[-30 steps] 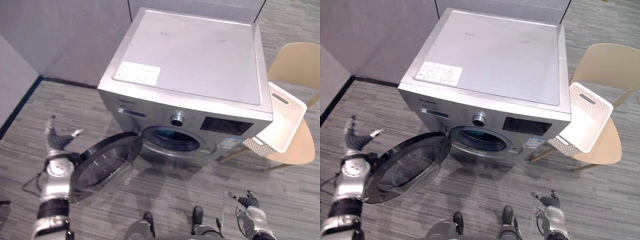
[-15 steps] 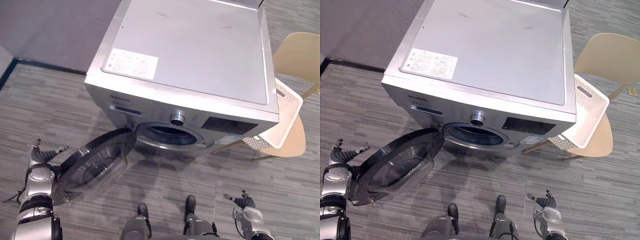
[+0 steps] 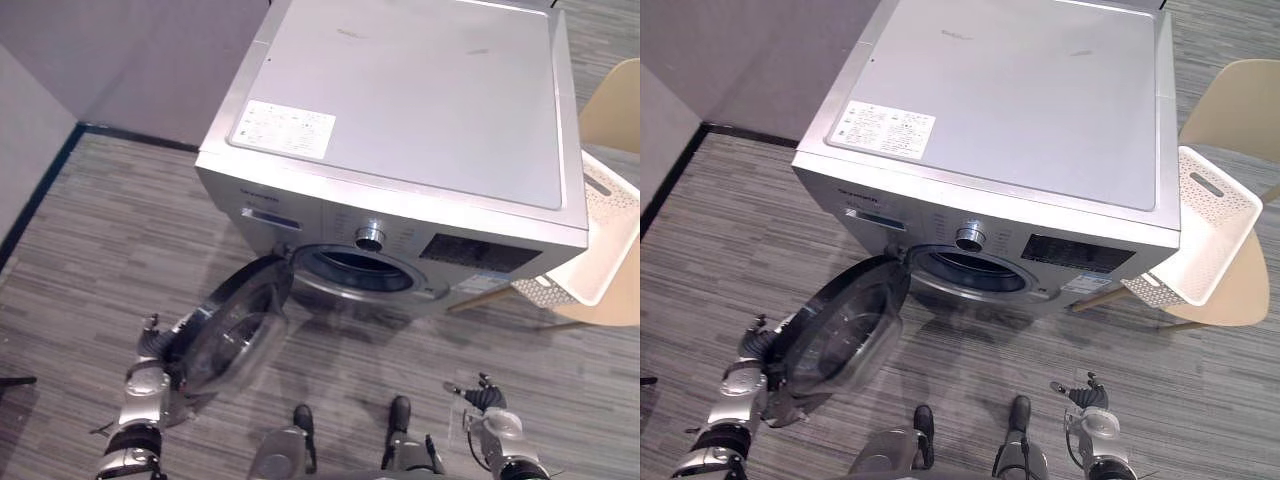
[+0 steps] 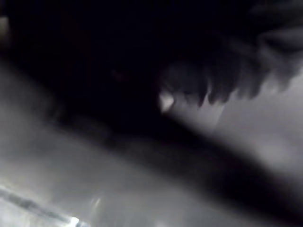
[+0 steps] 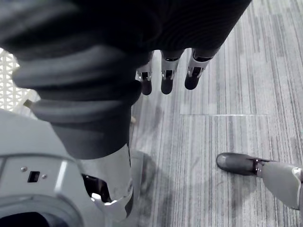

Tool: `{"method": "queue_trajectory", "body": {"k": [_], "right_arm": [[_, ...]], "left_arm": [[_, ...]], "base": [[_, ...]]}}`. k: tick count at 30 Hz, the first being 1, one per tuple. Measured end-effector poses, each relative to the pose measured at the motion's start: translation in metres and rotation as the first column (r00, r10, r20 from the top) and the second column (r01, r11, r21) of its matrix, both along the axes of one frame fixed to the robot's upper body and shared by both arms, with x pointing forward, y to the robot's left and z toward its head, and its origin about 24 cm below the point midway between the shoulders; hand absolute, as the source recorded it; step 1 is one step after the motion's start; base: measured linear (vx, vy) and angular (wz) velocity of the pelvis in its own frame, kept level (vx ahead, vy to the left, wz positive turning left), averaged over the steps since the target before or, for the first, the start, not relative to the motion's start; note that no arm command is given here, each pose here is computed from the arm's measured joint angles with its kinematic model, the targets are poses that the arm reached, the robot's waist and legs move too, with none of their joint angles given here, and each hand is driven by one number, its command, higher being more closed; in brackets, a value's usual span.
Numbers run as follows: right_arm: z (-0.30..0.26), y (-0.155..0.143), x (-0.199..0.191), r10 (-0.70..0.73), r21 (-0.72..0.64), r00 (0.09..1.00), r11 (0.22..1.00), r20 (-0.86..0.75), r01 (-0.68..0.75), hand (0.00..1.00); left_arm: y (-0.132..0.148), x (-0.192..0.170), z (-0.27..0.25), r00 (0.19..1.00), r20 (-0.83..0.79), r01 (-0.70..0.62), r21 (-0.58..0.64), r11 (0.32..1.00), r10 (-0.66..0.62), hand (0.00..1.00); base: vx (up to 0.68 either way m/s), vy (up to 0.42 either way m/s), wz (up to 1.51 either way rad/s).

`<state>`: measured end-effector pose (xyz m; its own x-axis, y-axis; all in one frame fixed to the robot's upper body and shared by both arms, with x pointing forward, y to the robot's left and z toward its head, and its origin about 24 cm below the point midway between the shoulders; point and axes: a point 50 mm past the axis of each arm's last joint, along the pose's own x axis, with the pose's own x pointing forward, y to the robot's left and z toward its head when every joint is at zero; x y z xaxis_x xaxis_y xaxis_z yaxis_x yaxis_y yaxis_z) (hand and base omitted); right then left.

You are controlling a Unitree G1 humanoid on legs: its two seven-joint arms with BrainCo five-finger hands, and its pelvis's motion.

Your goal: Pick up the laundry basket with both hands and put the clothes into the washing machine.

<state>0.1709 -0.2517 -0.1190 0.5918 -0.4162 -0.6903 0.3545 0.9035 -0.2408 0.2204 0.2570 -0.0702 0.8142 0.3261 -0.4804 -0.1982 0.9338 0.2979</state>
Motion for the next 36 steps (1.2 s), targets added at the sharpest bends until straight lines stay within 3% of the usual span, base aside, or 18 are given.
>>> {"method": "queue_trajectory", "body": {"k": [4,10,14,18,21,24,26,31,36], "right_arm": [[-0.001,0.009,0.004,0.009,0.016,1.0,1.0,0.007,-0.009,0.0],[-0.003,0.009,-0.006,-0.017,0.002,1.0,1.0,0.002,0.017,0.0],[0.003,-0.002,-0.011,-0.041,-0.046,0.999,0.998,0.024,0.042,0.0],[0.018,0.013,0.011,0.011,-0.049,0.991,0.999,0.136,-0.004,0.0],[0.019,0.032,0.017,0.018,0.003,0.986,1.0,0.168,-0.019,0.0],[0.03,0.047,0.029,0.052,0.017,0.967,0.998,0.248,-0.058,0.0],[0.04,0.055,0.038,0.073,0.022,0.947,0.996,0.311,-0.084,0.0],[0.043,0.054,0.038,0.074,0.008,0.941,0.997,0.331,-0.081,0.0],[0.045,0.058,0.039,0.081,0.012,0.934,0.996,0.348,-0.091,0.0]], "left_arm": [[-0.056,0.008,-0.004,0.992,0.034,0.125,-0.128,0.984,-0.121,0.0],[-0.048,0.019,0.006,0.997,0.069,0.047,-0.145,0.988,-0.037,0.0],[-0.076,0.066,0.041,0.972,0.193,0.156,-0.117,0.981,-0.132,0.0],[-0.068,0.133,0.106,0.951,0.305,0.063,-0.024,0.998,-0.053,0.0],[-0.074,0.16,0.156,0.901,0.423,0.099,0.008,0.995,-0.094,0.0],[-0.084,0.166,0.167,0.893,0.439,0.114,-0.002,0.993,-0.102,0.0],[-0.105,0.172,0.182,0.861,0.476,0.204,0.003,0.979,-0.18,0.0],[-0.118,0.176,0.19,0.849,0.465,0.266,0.035,0.963,-0.252,0.0],[-0.13,0.177,0.193,0.815,0.447,0.334,0.157,0.929,-0.368,0.0]], "base": [[-0.15,-0.03,-0.02],[-0.17,-0.067,-0.27],[-0.2,-0.047,-0.21],[-0.2,-0.066,-0.3],[-0.08,-0.092,0.07],[-0.03,-0.091,-0.34],[0.02,-0.065,-0.63],[0.03,-0.027,-0.34],[0.01,-0.025,0.0]]}}
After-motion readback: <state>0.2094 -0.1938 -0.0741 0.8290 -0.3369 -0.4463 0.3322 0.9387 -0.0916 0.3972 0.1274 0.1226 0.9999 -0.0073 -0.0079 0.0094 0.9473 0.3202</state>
